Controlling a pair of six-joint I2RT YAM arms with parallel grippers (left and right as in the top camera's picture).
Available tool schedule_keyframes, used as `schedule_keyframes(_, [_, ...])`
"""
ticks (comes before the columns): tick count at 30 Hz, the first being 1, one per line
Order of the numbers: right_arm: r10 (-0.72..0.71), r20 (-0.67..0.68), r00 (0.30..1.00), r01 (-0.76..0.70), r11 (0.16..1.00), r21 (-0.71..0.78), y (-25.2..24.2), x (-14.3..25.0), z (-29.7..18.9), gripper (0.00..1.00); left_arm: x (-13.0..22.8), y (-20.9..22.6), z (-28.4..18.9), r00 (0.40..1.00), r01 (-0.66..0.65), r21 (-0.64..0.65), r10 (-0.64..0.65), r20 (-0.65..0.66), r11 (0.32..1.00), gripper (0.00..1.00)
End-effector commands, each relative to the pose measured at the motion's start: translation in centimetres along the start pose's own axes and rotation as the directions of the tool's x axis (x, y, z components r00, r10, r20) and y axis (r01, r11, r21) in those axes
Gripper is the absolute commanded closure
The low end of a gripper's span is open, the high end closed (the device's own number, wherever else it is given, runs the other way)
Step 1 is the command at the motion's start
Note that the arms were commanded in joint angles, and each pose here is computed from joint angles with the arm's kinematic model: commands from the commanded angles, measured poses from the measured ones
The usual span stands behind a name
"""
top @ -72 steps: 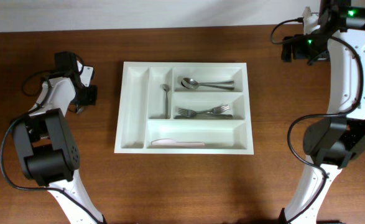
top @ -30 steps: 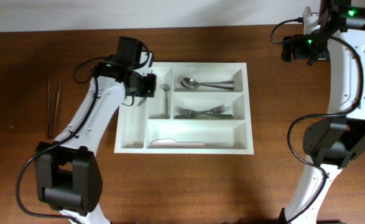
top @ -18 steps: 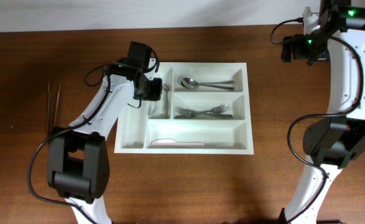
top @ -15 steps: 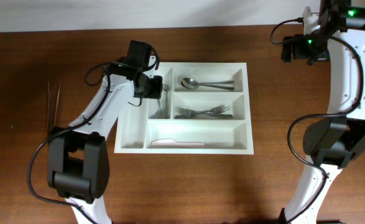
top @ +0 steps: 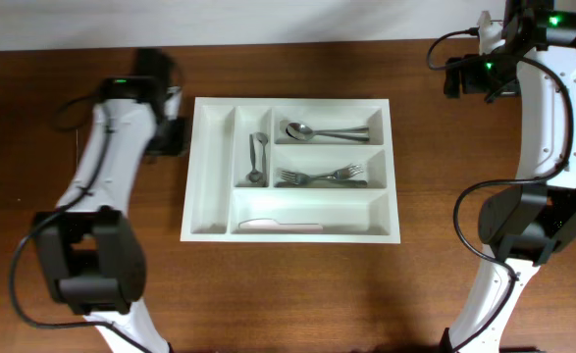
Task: Pack container
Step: 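Move the left gripper to the metal tongs and grasp them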
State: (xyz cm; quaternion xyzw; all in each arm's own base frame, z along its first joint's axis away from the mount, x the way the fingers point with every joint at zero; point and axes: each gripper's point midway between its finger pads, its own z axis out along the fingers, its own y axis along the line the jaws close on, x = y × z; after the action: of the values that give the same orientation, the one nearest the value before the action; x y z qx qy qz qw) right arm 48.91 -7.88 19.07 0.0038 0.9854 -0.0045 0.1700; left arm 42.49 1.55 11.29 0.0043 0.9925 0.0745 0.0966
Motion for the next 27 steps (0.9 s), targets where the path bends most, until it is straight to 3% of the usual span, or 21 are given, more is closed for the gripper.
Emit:
schedule_keyframes(1, [0.007, 0.020, 1.000, -0.007, 1.000, 0.010, -0.3, -0.3, -0.7, 0.01, 1.1, 6.8, -0.5, 0.997, 0.068, -0.077, -0.070, -0.022, 0.995, 0.59])
schedule_keyframes(12, [0.007, 0.020, 1.000, -0.007, 1.000, 0.010, -0.3, -0.3, -0.7, 0.01, 3.9, 15.7, 0.8, 0.972, 0.233, 0.049, -0.233, -0.019, 0.971, 0.57])
schedule_keyframes(18, [0.007, 0.020, 1.000, -0.007, 1.000, 0.010, -0.3, -0.3, -0.7, 0.01, 4.1, 16.5, 2.5, 0.976, 0.216, 0.067, -0.217, 0.003, 0.974, 0.58])
schedule_keyframes(24, [0.007, 0.020, 1.000, -0.007, 1.000, 0.010, -0.3, -0.3, -0.7, 0.01, 4.3, 16.2, 5.3, 0.985, 0.171, 0.062, -0.173, 0.022, 0.983, 0.69])
schedule_keyframes(27, [0.007, 0.020, 1.000, -0.007, 1.000, 0.010, -0.3, -0.3, -0.7, 0.01, 4.5, 16.1, 6.8, 0.985, 0.169, 0.058, -0.170, 0.023, 0.984, 0.69])
